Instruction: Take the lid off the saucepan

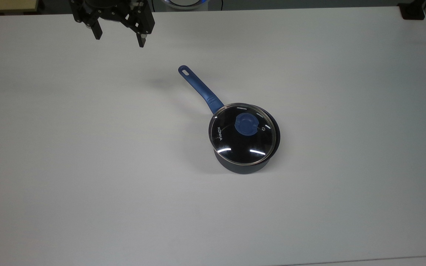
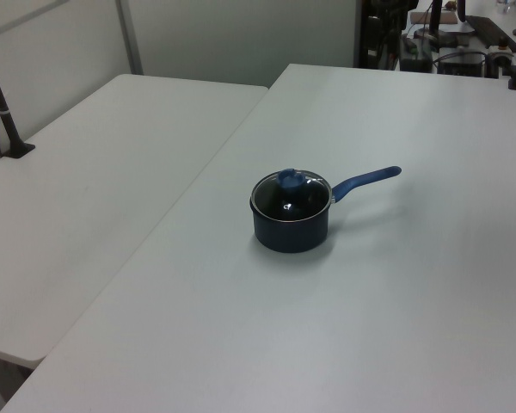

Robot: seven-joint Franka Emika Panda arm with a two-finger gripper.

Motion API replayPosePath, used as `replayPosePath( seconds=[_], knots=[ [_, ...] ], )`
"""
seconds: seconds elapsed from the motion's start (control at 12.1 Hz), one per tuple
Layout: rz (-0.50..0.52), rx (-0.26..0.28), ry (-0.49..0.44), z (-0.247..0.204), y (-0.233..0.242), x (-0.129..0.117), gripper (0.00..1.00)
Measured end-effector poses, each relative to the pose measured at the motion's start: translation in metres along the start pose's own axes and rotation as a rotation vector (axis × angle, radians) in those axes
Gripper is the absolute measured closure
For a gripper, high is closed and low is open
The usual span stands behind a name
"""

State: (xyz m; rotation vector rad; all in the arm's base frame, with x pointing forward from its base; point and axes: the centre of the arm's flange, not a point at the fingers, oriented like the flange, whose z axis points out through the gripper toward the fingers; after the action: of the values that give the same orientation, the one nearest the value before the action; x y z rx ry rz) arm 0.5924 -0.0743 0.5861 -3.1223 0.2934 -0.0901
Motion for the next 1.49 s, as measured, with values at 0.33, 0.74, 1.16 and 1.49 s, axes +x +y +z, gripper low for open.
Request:
replayPosePath(
  seconds=[0.33, 0.74, 1.16, 1.49],
  knots=[
    [-0.002, 0.0, 0.0, 0.0, 0.001, 0.0, 0.0],
    [-0.037, 0.0, -0.003, 0.002, -0.002, 0.002, 0.0],
    [-0.127, 0.011, 0.007, 0.044, -0.08, 0.031, 0.0],
    [-0.108, 0.058, 0.118, 0.092, -0.216, 0.047, 0.0]
  ],
)
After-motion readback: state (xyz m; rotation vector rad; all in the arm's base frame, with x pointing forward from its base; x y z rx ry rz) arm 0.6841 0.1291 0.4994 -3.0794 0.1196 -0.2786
